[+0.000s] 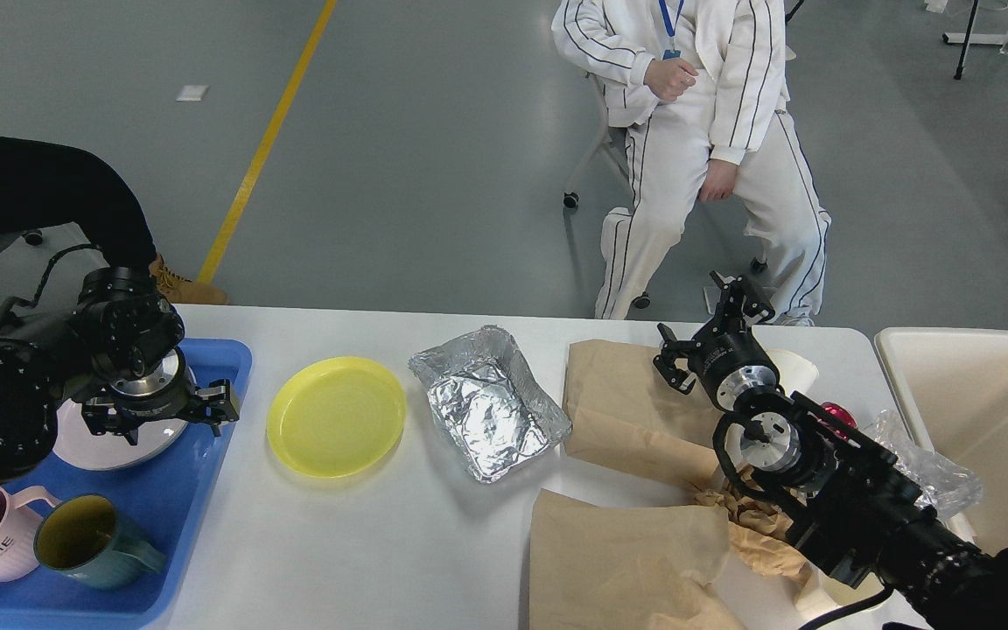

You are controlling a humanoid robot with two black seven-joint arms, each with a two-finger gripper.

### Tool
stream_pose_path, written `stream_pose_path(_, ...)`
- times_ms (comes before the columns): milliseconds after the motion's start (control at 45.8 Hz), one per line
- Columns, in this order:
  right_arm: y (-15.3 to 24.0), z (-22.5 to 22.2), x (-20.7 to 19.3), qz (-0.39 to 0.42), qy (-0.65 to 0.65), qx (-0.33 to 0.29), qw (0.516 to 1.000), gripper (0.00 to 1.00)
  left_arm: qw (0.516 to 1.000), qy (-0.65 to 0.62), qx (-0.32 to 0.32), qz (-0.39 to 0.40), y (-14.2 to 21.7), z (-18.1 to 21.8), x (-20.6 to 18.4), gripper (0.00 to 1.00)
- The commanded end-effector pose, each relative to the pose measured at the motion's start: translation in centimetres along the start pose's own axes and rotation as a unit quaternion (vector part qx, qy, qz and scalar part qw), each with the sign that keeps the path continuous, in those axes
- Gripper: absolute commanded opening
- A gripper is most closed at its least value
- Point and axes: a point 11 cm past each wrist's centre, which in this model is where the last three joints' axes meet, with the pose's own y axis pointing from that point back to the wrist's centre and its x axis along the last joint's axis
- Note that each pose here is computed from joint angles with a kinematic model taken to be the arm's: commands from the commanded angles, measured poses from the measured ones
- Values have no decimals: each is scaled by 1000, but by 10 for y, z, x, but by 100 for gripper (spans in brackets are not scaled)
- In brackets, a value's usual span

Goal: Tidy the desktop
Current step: 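Move the left gripper over the pink plate toward the yellow plate, then grasp the rim of the yellow plate with the left gripper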

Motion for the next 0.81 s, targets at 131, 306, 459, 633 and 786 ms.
stream_pose_path(131,0,0,0,0,0,0,1000,100,999,-8,-28,24,-9,38,-8,96)
stream_pose_path(306,0,0,0,0,0,0,1000,100,998,9,-50,31,-4,45,-4,96)
stream_pose_path(459,0,0,0,0,0,0,1000,100,998,8,-56,39,-7,54,-6,96)
stream_pose_path(633,0,0,0,0,0,0,1000,100,997,16,-66,39,-16,62,-15,96)
stream_pose_path(786,0,0,0,0,0,0,1000,100,996,23,-70,51,-21,66,-17,96)
